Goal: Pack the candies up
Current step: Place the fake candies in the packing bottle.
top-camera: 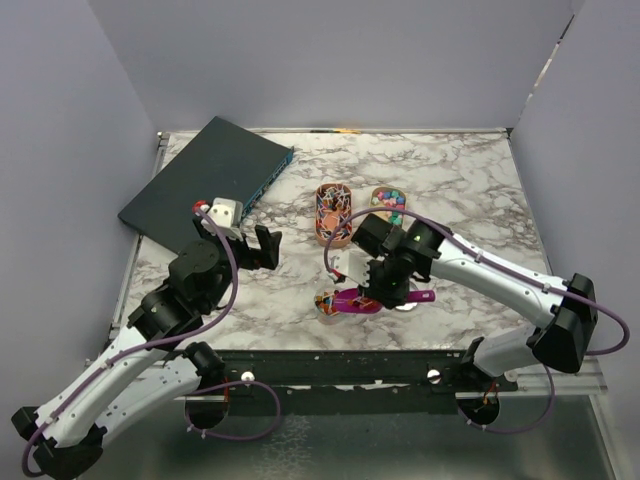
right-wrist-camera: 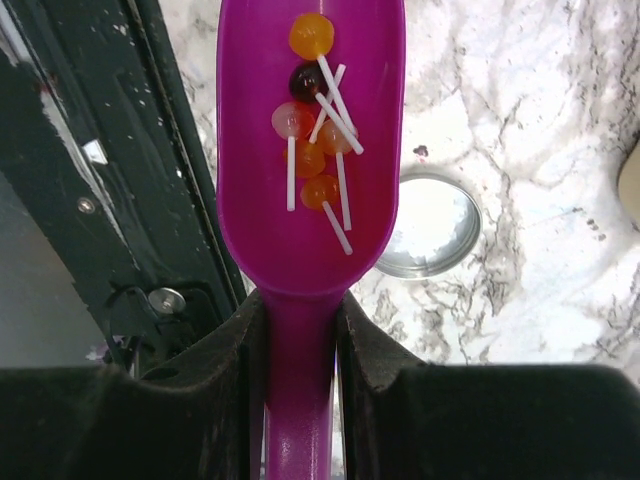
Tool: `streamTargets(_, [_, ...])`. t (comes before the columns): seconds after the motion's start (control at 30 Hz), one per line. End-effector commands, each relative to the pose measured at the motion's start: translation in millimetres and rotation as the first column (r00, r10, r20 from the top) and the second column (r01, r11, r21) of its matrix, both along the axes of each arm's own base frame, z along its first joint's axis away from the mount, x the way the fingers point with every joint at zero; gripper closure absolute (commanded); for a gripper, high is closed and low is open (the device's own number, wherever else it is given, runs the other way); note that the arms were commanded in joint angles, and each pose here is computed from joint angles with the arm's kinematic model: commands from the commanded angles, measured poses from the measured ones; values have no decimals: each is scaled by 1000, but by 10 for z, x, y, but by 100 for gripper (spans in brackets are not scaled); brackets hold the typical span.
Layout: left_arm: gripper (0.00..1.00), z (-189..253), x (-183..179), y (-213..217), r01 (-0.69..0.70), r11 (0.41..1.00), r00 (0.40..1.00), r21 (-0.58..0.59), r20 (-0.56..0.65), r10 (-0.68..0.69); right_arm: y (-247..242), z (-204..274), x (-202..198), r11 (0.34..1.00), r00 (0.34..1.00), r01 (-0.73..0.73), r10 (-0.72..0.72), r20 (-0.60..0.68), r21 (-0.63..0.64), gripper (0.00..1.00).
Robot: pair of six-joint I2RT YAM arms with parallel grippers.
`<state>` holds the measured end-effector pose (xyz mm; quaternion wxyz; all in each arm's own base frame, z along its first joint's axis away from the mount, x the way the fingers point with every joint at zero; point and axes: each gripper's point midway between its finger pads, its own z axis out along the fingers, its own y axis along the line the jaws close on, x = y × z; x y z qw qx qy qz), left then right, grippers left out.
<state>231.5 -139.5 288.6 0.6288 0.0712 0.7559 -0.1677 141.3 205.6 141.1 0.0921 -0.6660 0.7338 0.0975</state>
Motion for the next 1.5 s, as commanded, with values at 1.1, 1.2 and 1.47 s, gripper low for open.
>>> streamTargets(1.1, [1, 8, -44, 51, 2, 1000, 1000, -5, 12, -2, -119, 382, 361, 935, 942, -7, 125, 311, -355, 100])
streamTargets(1.2, [1, 1, -41, 50, 1, 1000, 1000, -2, 11, -1, -144, 406, 391, 943, 932, 41, 83, 354, -329, 99])
streamTargets(1.47, [1, -31, -24, 31, 2, 1000, 1000, 5, 0, -2, -94, 556, 641, 964, 811, 264, -208, 547, -25, 99])
